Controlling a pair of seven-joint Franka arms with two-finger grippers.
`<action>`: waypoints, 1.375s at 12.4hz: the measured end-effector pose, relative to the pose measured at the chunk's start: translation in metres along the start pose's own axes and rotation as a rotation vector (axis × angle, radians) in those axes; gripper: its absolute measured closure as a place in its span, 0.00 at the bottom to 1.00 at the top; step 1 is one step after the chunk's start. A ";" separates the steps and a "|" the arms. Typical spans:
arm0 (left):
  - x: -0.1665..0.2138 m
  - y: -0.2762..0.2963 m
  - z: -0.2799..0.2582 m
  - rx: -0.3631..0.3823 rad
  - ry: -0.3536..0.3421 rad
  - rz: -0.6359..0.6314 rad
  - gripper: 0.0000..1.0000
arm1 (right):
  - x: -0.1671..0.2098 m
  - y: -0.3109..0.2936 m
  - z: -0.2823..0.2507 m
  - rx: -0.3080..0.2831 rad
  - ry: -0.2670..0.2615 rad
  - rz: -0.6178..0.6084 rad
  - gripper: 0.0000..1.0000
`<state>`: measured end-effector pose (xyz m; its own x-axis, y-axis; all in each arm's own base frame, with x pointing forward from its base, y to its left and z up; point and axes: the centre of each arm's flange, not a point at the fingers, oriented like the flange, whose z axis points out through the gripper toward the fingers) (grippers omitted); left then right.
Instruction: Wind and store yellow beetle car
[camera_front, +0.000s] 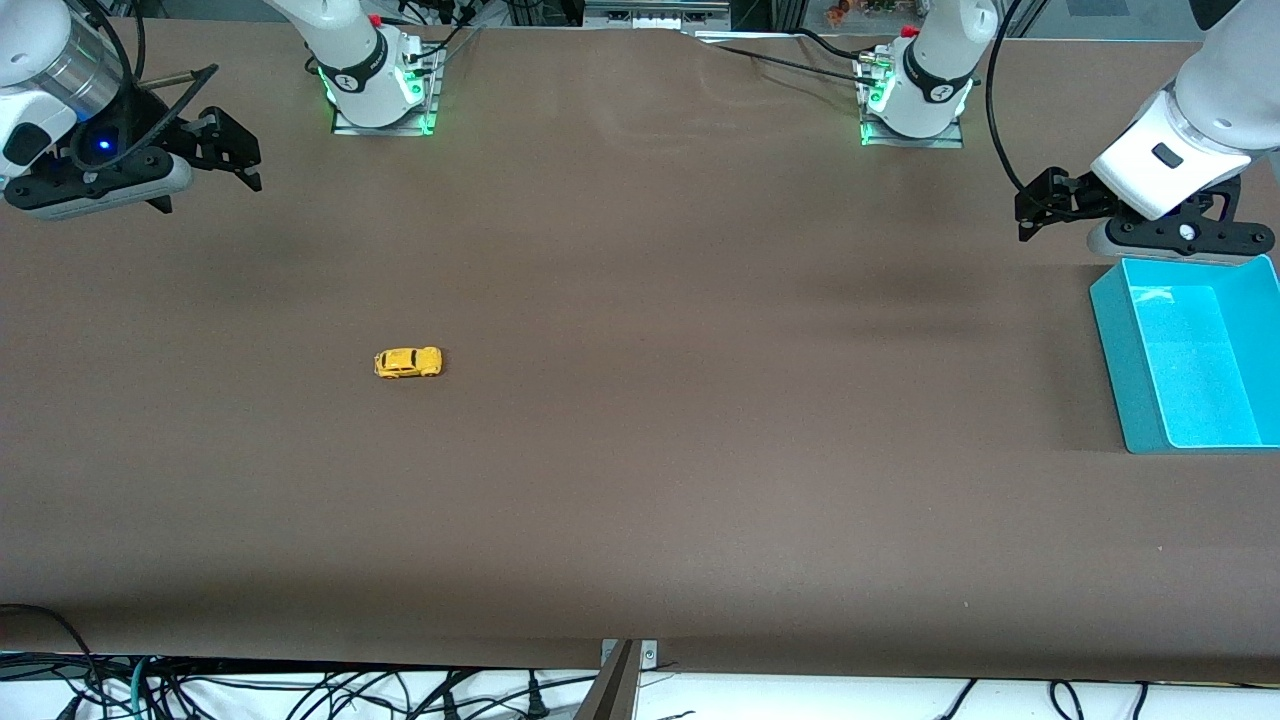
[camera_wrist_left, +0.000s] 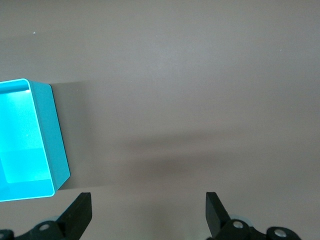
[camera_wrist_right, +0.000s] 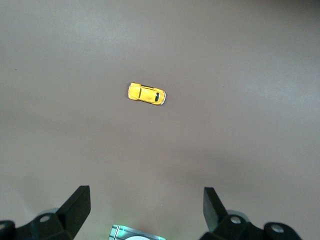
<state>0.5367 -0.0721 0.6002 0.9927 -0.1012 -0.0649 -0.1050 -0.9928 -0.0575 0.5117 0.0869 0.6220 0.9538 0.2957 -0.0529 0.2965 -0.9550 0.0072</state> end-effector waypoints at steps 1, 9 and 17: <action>0.000 0.000 0.000 0.000 0.000 0.000 0.00 | 0.000 0.000 0.000 0.000 0.000 0.001 0.00; 0.000 0.000 0.000 0.000 0.000 0.000 0.00 | 0.000 0.002 0.000 0.000 0.001 0.004 0.00; 0.000 0.000 0.000 0.000 0.000 0.000 0.00 | 0.000 0.004 0.000 0.001 0.001 0.008 0.00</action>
<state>0.5367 -0.0721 0.6002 0.9928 -0.1011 -0.0649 -0.1049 -0.9928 -0.0575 0.5126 0.0834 0.6219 0.9561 0.2884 -0.0521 0.2892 -0.9573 0.0066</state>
